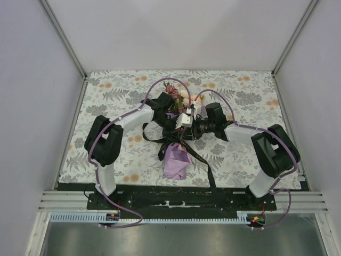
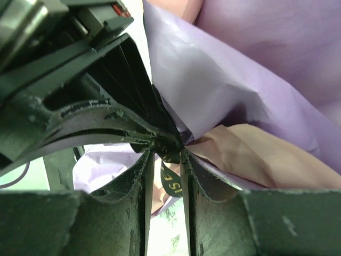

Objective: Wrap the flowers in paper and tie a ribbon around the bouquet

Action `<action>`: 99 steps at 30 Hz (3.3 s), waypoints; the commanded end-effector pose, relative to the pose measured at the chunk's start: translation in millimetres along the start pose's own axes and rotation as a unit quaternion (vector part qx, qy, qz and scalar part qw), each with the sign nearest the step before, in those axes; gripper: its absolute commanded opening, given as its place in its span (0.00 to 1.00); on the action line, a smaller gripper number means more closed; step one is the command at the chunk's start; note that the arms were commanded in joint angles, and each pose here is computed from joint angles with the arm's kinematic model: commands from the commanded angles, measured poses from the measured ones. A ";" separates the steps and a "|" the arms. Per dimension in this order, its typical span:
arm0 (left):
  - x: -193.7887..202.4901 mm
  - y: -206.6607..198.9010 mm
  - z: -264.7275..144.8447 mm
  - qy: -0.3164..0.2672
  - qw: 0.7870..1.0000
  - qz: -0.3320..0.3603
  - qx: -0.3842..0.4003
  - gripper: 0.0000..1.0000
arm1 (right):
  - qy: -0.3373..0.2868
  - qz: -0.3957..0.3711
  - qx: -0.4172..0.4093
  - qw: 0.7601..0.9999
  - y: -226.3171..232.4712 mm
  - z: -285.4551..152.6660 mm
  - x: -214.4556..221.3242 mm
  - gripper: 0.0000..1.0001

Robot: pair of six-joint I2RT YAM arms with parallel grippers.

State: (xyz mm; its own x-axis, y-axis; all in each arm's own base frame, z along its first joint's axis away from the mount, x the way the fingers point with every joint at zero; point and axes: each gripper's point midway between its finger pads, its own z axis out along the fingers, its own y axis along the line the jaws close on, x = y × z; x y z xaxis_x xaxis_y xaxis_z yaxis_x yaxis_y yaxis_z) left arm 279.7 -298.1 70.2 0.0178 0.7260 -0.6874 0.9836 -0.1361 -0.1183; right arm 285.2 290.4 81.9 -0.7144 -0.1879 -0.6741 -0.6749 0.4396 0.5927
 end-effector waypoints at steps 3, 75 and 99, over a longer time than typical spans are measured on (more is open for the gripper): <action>-13.9 -3.0 -6.5 -0.025 0.999 0.027 0.001 0.03 | -0.039 -0.029 -0.019 0.999 9.2 5.4 -35.1 0.27; -40.2 23.2 -33.0 -0.128 0.986 -0.032 -0.105 0.02 | -0.001 -0.105 -0.043 0.994 44.0 -21.8 40.0 0.00; -47.8 4.1 -45.0 -0.152 0.981 0.057 -0.108 0.02 | -0.015 -0.080 -0.041 0.996 42.7 -30.8 -8.1 0.42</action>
State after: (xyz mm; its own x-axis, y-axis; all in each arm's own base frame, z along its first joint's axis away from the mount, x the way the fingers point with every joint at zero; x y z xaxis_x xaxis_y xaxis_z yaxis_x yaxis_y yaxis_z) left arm 289.3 -293.7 106.1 0.0000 0.5525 -0.8335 0.9998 0.0179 0.0118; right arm 242.7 279.8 94.4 -0.6191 -0.2654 -0.7391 -0.7749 0.3596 0.5199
